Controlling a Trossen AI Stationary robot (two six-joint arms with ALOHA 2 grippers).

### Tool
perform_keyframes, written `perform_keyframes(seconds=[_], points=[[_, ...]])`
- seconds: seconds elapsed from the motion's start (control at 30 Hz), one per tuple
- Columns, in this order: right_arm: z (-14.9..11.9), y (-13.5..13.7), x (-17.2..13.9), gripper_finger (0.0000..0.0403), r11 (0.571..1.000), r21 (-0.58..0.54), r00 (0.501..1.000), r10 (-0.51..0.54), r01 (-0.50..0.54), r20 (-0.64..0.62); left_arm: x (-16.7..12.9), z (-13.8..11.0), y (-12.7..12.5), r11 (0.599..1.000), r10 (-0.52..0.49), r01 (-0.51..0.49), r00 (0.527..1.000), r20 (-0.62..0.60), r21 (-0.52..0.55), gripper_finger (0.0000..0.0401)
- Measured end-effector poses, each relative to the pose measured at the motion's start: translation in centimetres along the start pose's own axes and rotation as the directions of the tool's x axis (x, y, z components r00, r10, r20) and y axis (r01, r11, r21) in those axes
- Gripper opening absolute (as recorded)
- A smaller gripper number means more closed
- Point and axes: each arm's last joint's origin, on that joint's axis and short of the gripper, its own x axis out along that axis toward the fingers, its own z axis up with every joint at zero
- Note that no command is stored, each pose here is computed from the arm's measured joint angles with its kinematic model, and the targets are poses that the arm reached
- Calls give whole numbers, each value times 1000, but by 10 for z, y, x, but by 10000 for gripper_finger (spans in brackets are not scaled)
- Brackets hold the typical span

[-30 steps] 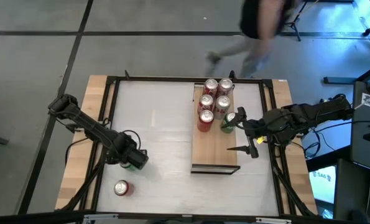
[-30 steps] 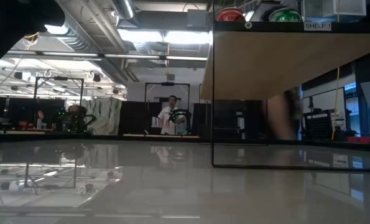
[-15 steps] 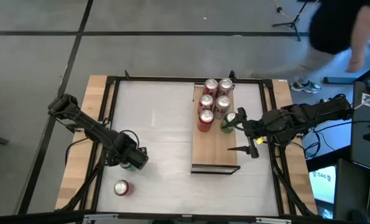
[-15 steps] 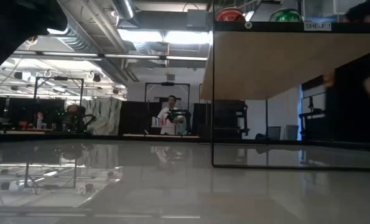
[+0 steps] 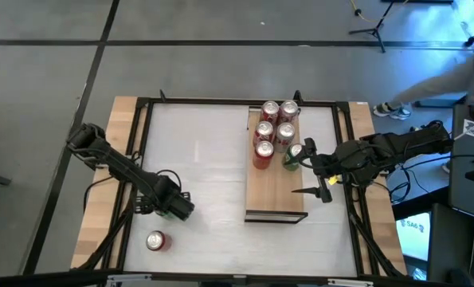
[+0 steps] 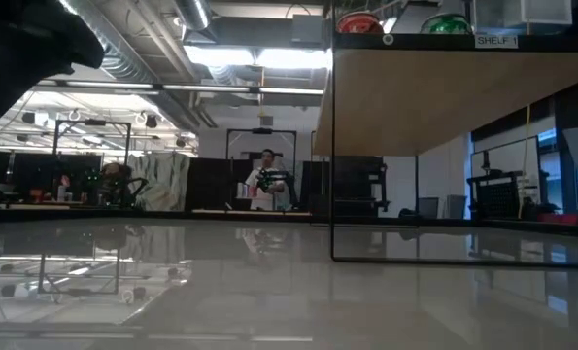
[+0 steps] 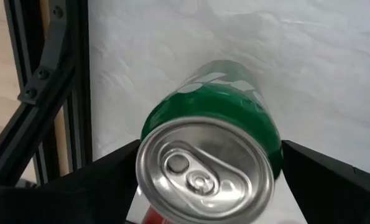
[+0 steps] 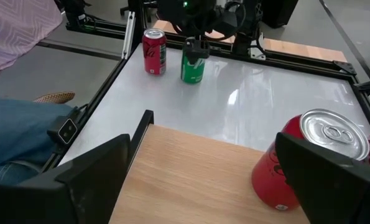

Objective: Place canned beverage on shelf
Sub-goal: Put the green soda can on the shelf aligned with the other green soda can

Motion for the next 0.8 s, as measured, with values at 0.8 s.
perform_keyframes(seconds=[0.8], points=[[0,0,0,397,1000,0,1000,0,0,1,-2,19,-19,789,-106,18,989,106,615,282]])
